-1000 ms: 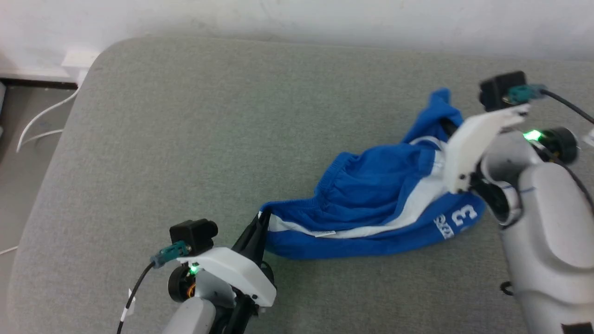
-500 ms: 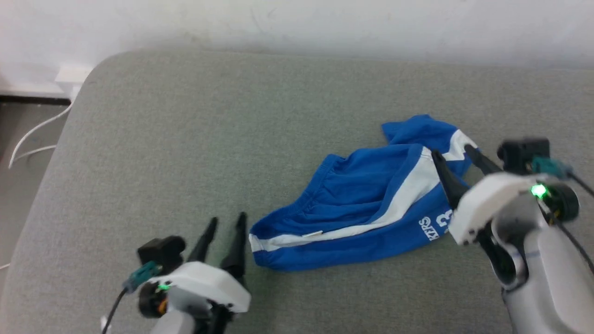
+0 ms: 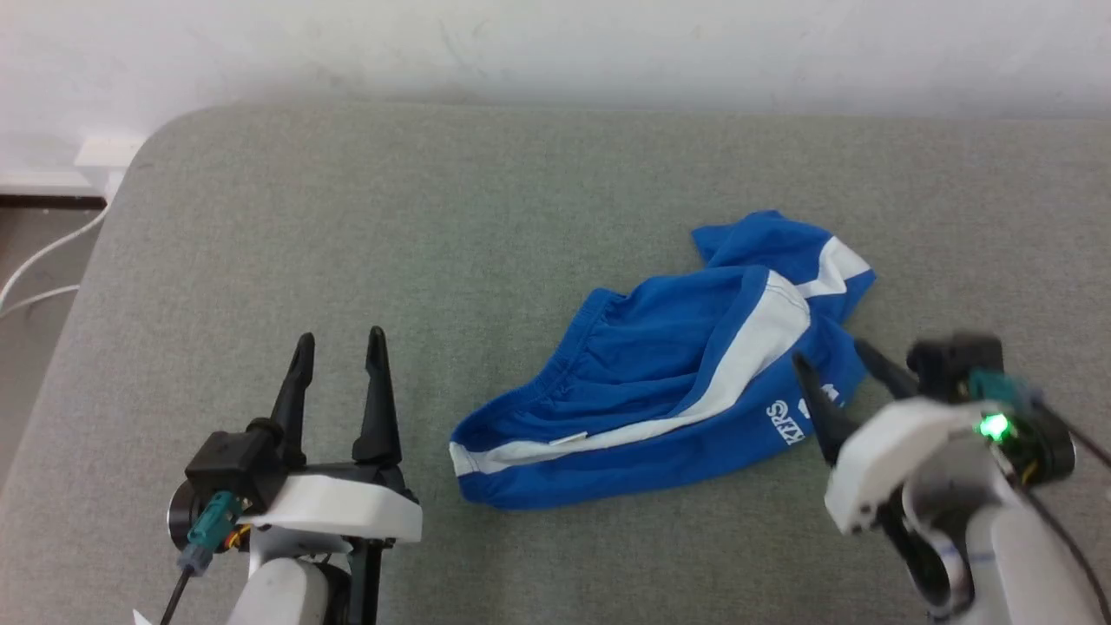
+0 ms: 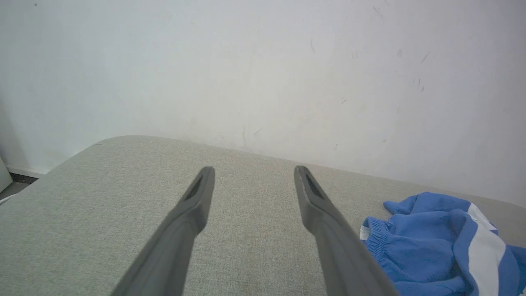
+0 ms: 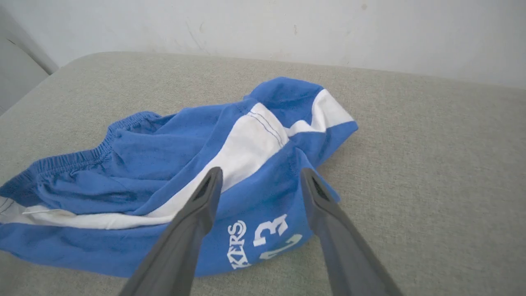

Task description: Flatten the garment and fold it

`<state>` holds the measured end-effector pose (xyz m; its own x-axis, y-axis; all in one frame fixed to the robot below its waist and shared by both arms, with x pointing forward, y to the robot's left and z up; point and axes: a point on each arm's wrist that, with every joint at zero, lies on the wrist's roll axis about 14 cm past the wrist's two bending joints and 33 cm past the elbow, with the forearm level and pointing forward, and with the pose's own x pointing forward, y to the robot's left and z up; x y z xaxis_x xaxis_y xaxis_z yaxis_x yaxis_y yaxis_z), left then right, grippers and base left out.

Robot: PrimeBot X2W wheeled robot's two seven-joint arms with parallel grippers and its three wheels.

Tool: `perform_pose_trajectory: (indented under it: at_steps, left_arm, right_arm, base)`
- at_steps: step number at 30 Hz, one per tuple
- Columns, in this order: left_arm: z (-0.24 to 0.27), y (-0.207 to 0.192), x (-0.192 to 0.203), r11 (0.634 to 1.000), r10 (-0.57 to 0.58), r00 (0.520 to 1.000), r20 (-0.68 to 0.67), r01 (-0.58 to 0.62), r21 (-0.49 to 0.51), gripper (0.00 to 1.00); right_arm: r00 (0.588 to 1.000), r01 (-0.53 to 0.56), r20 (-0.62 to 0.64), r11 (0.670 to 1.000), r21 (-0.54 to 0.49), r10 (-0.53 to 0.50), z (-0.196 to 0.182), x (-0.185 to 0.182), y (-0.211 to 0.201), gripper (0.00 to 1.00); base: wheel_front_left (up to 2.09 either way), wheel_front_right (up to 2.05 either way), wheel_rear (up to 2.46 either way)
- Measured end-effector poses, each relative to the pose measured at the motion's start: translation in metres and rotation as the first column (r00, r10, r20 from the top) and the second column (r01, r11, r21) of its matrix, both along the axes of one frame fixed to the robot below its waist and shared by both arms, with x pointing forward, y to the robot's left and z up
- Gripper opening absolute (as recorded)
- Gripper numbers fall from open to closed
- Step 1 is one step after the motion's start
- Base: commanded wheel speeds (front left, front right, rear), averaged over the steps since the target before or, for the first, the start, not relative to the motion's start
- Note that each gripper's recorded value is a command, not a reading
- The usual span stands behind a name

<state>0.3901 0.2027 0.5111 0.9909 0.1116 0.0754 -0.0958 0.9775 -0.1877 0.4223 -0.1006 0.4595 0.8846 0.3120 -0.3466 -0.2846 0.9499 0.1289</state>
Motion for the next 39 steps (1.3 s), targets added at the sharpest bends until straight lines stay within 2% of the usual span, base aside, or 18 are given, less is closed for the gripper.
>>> perform_pose_trajectory:
  at_steps: [5, 9, 12, 17, 18, 19, 21, 27, 31, 34, 39]
  left_arm:
    - [-0.003, 0.001, 0.001, 1.000, 0.005, 1.000, 0.000, -0.005, -0.004, 1.00]
    - [-0.009, 0.005, -0.003, 1.000, 0.013, 1.000, -0.014, -0.013, -0.009, 1.00]
    - [-0.012, 0.009, -0.006, 1.000, 0.021, 1.000, -0.023, -0.021, -0.009, 1.00]
    - [-0.013, 0.014, -0.009, 0.999, 0.035, 0.999, -0.027, -0.035, -0.013, 1.00]
    - [-0.013, 0.014, -0.009, 0.999, 0.035, 0.999, -0.027, -0.036, -0.013, 1.00]
    - [-0.013, 0.014, -0.009, 0.999, 0.035, 0.999, -0.027, -0.035, -0.013, 1.00]
    - [-0.013, 0.013, -0.008, 1.000, 0.027, 0.999, -0.026, -0.027, -0.014, 1.00]
    - [-0.013, 0.007, -0.004, 1.000, 0.012, 1.000, -0.022, -0.012, -0.021, 1.00]
    - [-0.011, 0.003, -0.003, 1.000, 0.000, 1.000, -0.015, -0.001, -0.025, 1.00]
    - [-0.008, 0.000, -0.003, 1.000, -0.008, 1.000, -0.005, 0.007, -0.027, 1.00]
    - [-0.008, -0.006, -0.001, 0.999, -0.027, 1.000, -0.004, 0.027, -0.032, 1.00]
  right_arm:
    - [0.997, -0.035, -0.068, 0.997, -0.071, 0.030, -0.007, 0.030, 0.011, 1.00]
    - [0.984, -0.059, -0.173, 0.986, -0.156, 0.032, -0.024, 0.044, 0.013, 1.00]
    - [0.971, -0.039, -0.238, 0.978, -0.206, -0.011, -0.037, 0.044, 0.000, 1.00]
    - [0.956, -0.030, -0.293, 0.976, -0.216, -0.036, -0.051, 0.032, -0.008, 1.00]
    - [0.950, -0.030, -0.308, 0.977, -0.213, -0.038, -0.055, 0.027, -0.010, 0.61]
    - [0.946, -0.030, -0.323, 0.978, -0.206, -0.040, -0.058, 0.022, -0.011, 0.37]
    - [0.941, -0.028, -0.336, 0.979, -0.200, -0.041, -0.061, 0.014, -0.013, 0.00]
    - [0.968, 0.025, -0.243, 0.992, -0.126, -0.055, -0.036, 0.010, -0.020, 0.00]
    - [0.973, 0.125, -0.185, 0.988, -0.091, -0.140, -0.021, -0.002, -0.050, 0.00]
    - [0.944, 0.221, -0.232, 0.972, -0.079, -0.234, -0.033, -0.031, -0.084, 0.00]
    - [0.854, 0.360, -0.372, 0.930, -0.078, -0.362, -0.069, -0.087, -0.131, 0.00]
  base:
    - [0.00, 0.00, 0.00]
    - [0.00, 0.00, 0.00]
    - [0.00, 0.00, 0.00]
    - [0.00, 0.00, 0.00]
    - [0.00, 0.00, 0.00]
    - [0.00, 0.00, 0.00]
    - [0.00, 0.00, 0.00]
    - [0.00, 0.00, 0.00]
    - [0.00, 0.00, 0.00]
    - [0.00, 0.00, 0.00]
    - [0.00, 0.00, 0.00]
